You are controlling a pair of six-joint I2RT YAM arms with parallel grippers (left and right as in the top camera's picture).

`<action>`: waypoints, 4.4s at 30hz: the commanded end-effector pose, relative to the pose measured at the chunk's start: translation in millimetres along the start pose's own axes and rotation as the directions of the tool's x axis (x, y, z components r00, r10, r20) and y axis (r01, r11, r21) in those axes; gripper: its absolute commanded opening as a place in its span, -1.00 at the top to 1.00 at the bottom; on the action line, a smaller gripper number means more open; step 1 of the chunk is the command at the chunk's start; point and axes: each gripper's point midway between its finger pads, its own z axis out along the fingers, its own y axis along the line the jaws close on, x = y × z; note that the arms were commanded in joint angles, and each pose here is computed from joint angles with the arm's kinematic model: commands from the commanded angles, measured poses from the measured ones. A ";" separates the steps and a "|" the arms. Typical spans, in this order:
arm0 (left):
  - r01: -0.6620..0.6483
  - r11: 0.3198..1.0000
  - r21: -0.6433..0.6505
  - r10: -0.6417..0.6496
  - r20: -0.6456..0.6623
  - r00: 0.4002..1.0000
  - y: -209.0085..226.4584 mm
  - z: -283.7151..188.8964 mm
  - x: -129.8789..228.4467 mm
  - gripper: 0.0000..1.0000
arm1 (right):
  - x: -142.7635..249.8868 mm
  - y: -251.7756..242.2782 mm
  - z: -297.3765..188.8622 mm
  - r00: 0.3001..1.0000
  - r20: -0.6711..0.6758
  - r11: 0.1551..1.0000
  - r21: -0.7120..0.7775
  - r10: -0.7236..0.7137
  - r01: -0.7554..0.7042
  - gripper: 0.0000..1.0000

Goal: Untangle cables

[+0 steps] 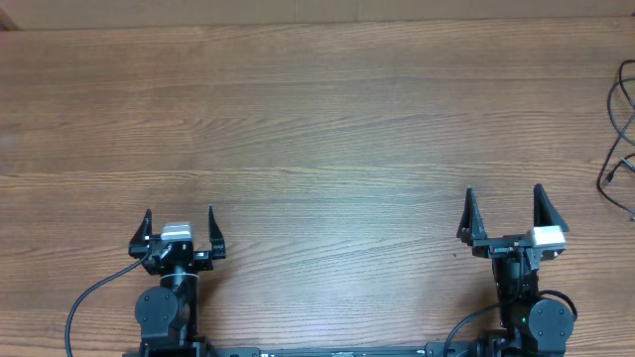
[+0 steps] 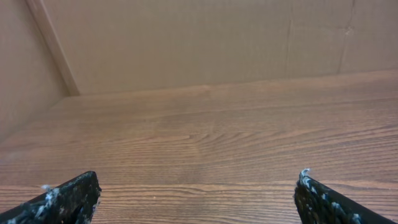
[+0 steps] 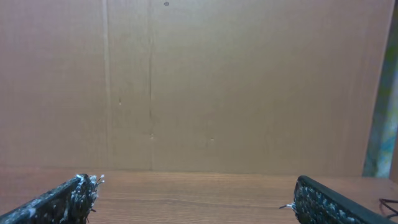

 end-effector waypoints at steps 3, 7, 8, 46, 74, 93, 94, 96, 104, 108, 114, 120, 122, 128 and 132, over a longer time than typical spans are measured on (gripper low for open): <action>-0.011 1.000 -0.003 0.011 0.008 1.000 0.8 -0.3 -0.6 -0.99 | 8.4 -3.7 -0.9 0.998 -0.022 0.998 0.019 0.064 -0.064 -1.00; -0.011 1.000 -0.002 0.011 0.007 1.000 0.7 -0.3 -0.5 -0.99 | 25.6 -3.1 -1.9 0.991 -0.091 0.995 0.023 0.103 -0.101 -1.00; -0.011 1.000 -0.002 0.011 0.007 1.000 0.8 -0.3 -0.5 -0.99 | 30.2 -3.1 -2.4 0.989 -0.109 0.994 0.025 0.104 -0.102 -1.00; -0.011 1.000 -0.002 0.011 0.007 1.000 0.8 -0.3 -0.4 -0.99 | 69.7 -3.9 -10.1 0.962 -0.272 1.000 0.017 0.002 0.003 -1.00; -0.011 1.000 -0.002 0.011 0.007 1.000 0.8 -0.3 -0.5 -1.00 | 69.4 -7.4 -10.2 0.963 -0.271 0.999 0.036 0.002 0.008 -1.00; -0.011 1.000 -0.002 0.011 0.007 1.000 0.6 -0.3 -0.6 -0.99 | 69.4 -7.4 -10.2 0.963 -0.271 0.999 0.036 0.002 0.008 -1.00; -0.011 1.000 -0.002 0.011 0.007 1.000 0.6 -0.3 -0.6 -0.99 | 69.4 -7.4 -10.2 0.963 -0.271 0.999 0.036 0.002 0.008 -1.00; -0.011 1.000 -0.002 0.011 0.007 1.000 0.6 -0.3 -0.6 -0.99 | 69.4 -7.4 -10.2 0.963 -0.271 0.999 0.036 0.002 0.008 -1.00; -0.011 1.000 -0.002 0.011 0.008 1.000 0.6 -0.3 -0.6 -0.99 | 69.4 -7.4 -10.2 0.963 -0.271 0.999 0.036 0.002 0.008 -1.00; -0.011 1.000 -0.002 0.011 0.007 1.000 0.6 -0.3 -0.6 -1.00 | 69.4 -7.4 -10.2 0.963 -0.271 0.999 0.036 0.002 0.008 -1.00; -0.011 1.000 -0.002 0.011 0.007 1.000 0.6 -0.3 -0.6 -0.99 | 69.4 -7.3 -10.2 0.963 -0.271 0.999 0.036 0.002 0.008 -1.00; -0.011 1.000 -0.002 0.011 0.007 1.000 0.6 -0.3 -0.6 -0.99 | 69.4 -7.3 -10.2 0.963 -0.271 0.999 0.036 0.002 0.008 -1.00; -0.011 1.000 -0.002 0.011 0.007 1.000 0.6 -0.3 -0.6 -0.99 | 69.4 -7.3 -10.2 0.963 -0.271 0.999 0.036 0.002 0.008 -1.00; -0.011 1.000 -0.001 0.011 0.008 1.000 0.6 -0.3 -0.7 -1.00 | 69.4 -7.4 -10.2 0.963 -0.271 0.999 0.036 0.002 0.008 -1.00; -0.011 1.000 -0.002 0.011 0.008 1.000 0.6 -0.3 -0.6 -0.99 | 69.4 -7.4 -10.2 0.963 -0.271 0.999 0.036 0.002 0.008 -1.00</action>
